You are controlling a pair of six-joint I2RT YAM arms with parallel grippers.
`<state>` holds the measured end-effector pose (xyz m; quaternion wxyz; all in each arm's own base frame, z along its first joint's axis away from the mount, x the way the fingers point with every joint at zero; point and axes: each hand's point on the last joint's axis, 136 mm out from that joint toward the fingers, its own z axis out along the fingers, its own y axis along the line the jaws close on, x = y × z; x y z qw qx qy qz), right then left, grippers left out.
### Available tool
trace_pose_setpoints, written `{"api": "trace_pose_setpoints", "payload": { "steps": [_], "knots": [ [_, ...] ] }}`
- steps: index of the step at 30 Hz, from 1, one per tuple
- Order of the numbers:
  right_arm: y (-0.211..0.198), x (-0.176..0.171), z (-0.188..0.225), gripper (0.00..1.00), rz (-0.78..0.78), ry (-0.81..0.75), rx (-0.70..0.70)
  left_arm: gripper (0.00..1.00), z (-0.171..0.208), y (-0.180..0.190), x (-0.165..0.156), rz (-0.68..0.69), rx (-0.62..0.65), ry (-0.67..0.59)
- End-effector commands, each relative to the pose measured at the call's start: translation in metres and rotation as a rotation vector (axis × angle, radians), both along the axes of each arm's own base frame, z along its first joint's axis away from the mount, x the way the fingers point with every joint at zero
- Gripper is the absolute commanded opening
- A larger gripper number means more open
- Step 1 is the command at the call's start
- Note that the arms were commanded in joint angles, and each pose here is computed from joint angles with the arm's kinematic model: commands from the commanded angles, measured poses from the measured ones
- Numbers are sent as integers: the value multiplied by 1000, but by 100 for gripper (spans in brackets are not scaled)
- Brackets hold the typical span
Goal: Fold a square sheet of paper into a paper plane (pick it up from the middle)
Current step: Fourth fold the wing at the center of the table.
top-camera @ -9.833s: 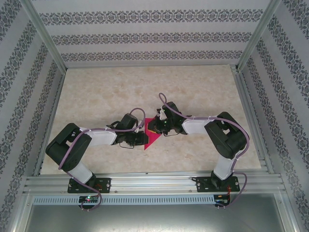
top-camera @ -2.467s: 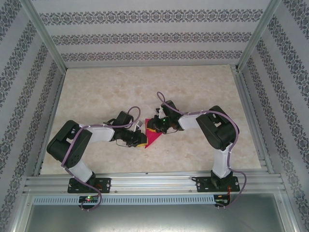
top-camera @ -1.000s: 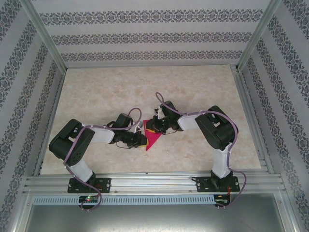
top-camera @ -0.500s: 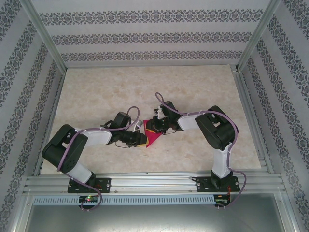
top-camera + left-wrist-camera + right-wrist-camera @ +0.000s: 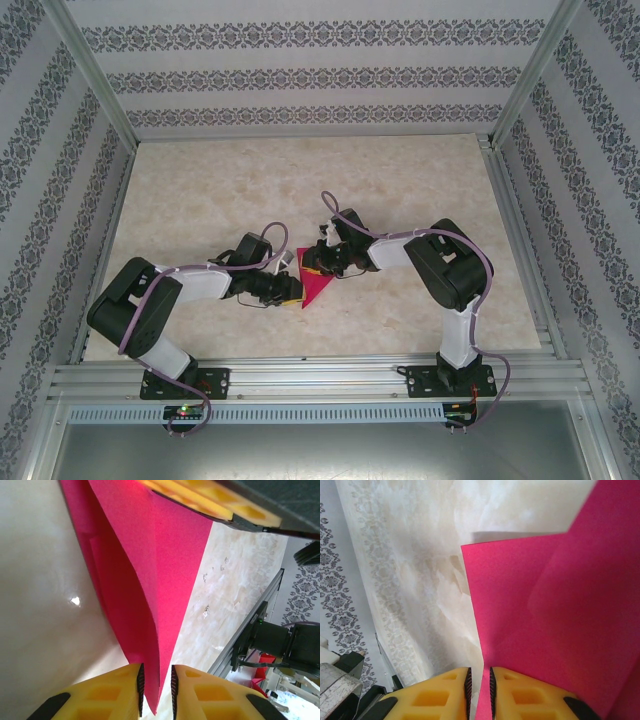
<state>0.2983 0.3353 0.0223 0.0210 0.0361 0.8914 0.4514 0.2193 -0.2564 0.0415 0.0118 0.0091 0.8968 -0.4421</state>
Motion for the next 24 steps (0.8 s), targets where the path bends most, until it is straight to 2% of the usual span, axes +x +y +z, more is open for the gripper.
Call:
{"api": "trace_pose_setpoints", "payload": {
  "steps": [1,11,24],
  "knots": [
    [-25,-29,-59,20,-14,124,-183,23,6,-3,1,9,1,-5],
    [-23,-31,-62,20,-9,128,-186,8,0,-3,-9,-17,-9,31],
    [-25,-33,-68,20,-8,137,-202,5,-32,-2,-31,-59,29,152]
  ]
}}
